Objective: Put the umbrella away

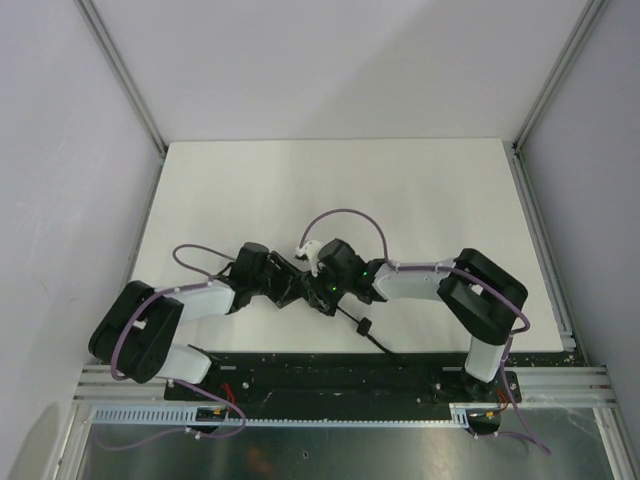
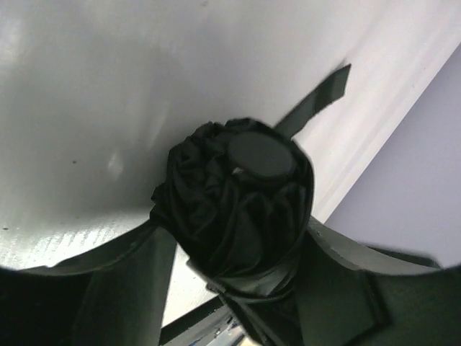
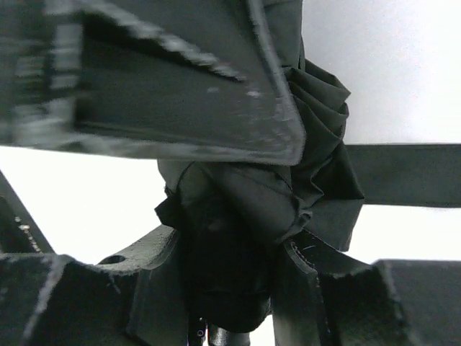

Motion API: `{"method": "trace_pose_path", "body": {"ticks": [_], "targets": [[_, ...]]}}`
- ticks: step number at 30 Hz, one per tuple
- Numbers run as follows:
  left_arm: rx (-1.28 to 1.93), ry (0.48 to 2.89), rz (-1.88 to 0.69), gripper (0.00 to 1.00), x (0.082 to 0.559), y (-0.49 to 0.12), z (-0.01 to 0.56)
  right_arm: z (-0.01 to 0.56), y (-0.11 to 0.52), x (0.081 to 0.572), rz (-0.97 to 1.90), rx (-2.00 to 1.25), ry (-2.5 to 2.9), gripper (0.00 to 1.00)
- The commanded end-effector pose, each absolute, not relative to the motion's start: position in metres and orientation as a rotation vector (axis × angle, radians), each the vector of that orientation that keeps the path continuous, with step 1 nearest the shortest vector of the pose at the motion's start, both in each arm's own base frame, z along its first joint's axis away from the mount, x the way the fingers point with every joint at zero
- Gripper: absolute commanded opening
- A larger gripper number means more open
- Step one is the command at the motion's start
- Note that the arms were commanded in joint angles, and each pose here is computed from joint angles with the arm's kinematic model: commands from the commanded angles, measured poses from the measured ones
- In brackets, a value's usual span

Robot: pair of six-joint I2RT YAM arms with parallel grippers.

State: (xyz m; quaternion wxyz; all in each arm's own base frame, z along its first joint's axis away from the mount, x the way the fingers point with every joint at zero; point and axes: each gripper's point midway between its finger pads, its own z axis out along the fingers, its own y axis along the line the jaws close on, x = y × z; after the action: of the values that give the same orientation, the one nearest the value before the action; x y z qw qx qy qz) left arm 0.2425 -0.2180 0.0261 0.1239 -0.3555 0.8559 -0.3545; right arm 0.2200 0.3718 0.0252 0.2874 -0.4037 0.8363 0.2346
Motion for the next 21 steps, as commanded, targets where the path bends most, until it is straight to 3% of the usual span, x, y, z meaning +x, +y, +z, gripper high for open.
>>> {"method": "trace_pose_path", "body": {"ticks": [1, 4, 8, 17, 21], "targets": [[-1.034, 2.654, -0.770, 0.76, 0.204, -0.185, -0.009, 0.017, 0.358, 0.216, 0.917, -1.033, 2.305, 0.00], [-1.008, 2.620, -0.768, 0.88, 0.209, -0.183, -0.004, 0.025, 0.359, 0.215, 1.104, -0.992, 2.296, 0.00], [-0.995, 2.629, -0.746, 0.92, 0.208, -0.182, -0.009, 0.043, 0.367, 0.211, 1.356, -0.956, 2.244, 0.00], [-0.965, 2.647, -0.852, 0.90, 0.209, -0.204, -0.014, 0.072, 0.380, 0.205, 1.564, -0.944, 2.143, 0.00], [-0.952, 2.647, -0.883, 0.80, 0.209, -0.210, -0.014, 0.082, 0.384, 0.202, 1.594, -0.958, 2.109, 0.00]]}}
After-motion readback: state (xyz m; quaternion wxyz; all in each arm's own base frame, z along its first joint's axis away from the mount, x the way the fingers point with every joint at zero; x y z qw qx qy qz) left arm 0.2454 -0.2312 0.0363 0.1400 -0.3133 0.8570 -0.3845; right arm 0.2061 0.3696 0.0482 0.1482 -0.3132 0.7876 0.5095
